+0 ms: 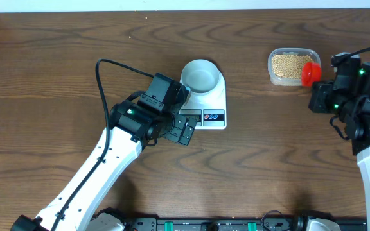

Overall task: Scoop item into bowl and weigh 50g on scale
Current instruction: 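Move the red scoop with the right gripper over the soybean tub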

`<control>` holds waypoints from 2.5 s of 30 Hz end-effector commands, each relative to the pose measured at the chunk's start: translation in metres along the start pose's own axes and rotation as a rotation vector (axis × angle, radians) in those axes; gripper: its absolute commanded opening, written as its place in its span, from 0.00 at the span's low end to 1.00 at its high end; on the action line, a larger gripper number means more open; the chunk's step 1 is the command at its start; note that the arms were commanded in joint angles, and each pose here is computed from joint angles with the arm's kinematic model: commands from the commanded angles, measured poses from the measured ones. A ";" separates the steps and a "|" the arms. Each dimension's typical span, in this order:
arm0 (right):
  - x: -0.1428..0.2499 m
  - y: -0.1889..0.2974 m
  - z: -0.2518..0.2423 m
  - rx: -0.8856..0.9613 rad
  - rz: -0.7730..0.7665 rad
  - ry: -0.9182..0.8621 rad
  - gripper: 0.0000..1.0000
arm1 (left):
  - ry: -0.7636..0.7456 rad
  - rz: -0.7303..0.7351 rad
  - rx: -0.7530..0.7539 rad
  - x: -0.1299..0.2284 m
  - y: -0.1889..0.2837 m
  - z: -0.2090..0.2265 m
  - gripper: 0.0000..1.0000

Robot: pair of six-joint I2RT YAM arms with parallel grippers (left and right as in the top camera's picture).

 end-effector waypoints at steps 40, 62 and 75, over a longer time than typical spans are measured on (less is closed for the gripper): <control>-0.010 -0.129 -0.056 0.099 0.035 0.190 0.01 | -0.016 0.004 0.004 0.001 0.000 0.001 0.98; 0.016 -0.159 -0.060 0.069 0.116 0.071 0.01 | -0.016 0.004 0.004 0.001 0.000 0.001 0.98; 0.034 -0.169 -0.039 -0.069 0.178 -0.103 0.01 | -0.016 0.004 0.004 0.001 0.000 0.001 0.98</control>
Point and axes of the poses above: each gripper's point midway between its finger pads, its own y axis back along the fingers, its own z axis along the line the jaws close on, x = y × z, the point moved 1 cm from there along y, back along the fingers, and after that the axes turned 2 degrees about -y, right-handed, at the moved point
